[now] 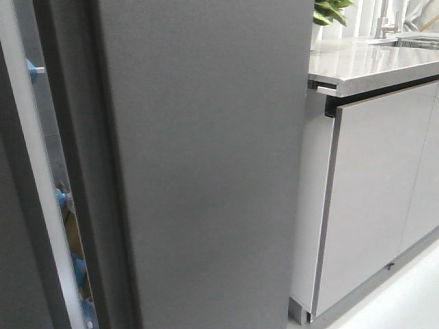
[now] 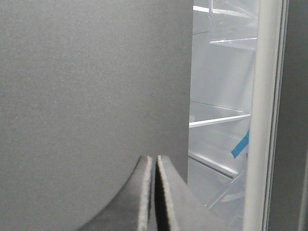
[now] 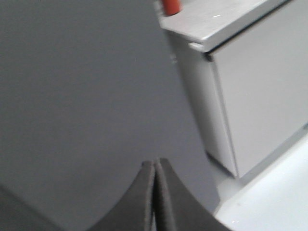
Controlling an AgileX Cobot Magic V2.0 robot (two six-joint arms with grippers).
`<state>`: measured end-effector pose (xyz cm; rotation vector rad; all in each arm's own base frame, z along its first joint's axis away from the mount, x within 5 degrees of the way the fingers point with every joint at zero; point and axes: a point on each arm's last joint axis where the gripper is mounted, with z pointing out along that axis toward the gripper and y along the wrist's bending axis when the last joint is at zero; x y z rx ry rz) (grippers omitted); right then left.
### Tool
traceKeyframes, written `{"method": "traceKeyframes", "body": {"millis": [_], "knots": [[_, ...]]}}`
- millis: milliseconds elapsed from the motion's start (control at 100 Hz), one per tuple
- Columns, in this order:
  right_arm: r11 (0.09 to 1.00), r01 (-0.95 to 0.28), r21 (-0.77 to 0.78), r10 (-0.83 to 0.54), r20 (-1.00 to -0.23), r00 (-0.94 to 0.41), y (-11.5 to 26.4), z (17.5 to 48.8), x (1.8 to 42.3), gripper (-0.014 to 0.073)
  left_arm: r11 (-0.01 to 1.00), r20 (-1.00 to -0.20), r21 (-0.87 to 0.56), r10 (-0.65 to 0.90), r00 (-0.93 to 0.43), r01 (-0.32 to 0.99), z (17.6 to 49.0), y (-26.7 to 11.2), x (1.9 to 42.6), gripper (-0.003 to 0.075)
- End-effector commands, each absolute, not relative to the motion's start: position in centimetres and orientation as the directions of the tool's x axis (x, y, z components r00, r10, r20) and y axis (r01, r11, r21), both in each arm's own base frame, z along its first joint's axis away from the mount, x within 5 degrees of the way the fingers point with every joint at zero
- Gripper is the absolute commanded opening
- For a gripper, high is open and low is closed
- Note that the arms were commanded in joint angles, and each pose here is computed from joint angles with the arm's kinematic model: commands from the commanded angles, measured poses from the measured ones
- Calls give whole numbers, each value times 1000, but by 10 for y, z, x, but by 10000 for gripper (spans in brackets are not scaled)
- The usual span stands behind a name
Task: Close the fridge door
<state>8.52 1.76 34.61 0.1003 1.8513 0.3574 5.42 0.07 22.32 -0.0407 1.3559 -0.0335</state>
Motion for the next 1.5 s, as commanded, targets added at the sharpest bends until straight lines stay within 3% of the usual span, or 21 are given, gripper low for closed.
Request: {"method": "traceKeyframes", "body": {"millis": [0,180,540,1239,1489], "knots": [[942,-215,257,194,-941,-276,25,371,106,-45,999,-964,-54,-54,259,4,218,1,54,-20],[878,-346,330,205,-913,-353,41,381,147,-45,999,-964,-54,-54,259,4,218,1,54,-20],[754,-564,337,150,-924,-351,64,391,208,-45,999,-964,-54,-54,259,4,218,1,54,-20],[739,-633,231,56,-957,-284,179,388,285,-45,999,-964,-54,-54,259,4,218,1,54,-20],[748,-626,222,71,-964,-258,197,393,315,-45,999,-964,-54,-54,259,4,218,1,54,-20]]}}
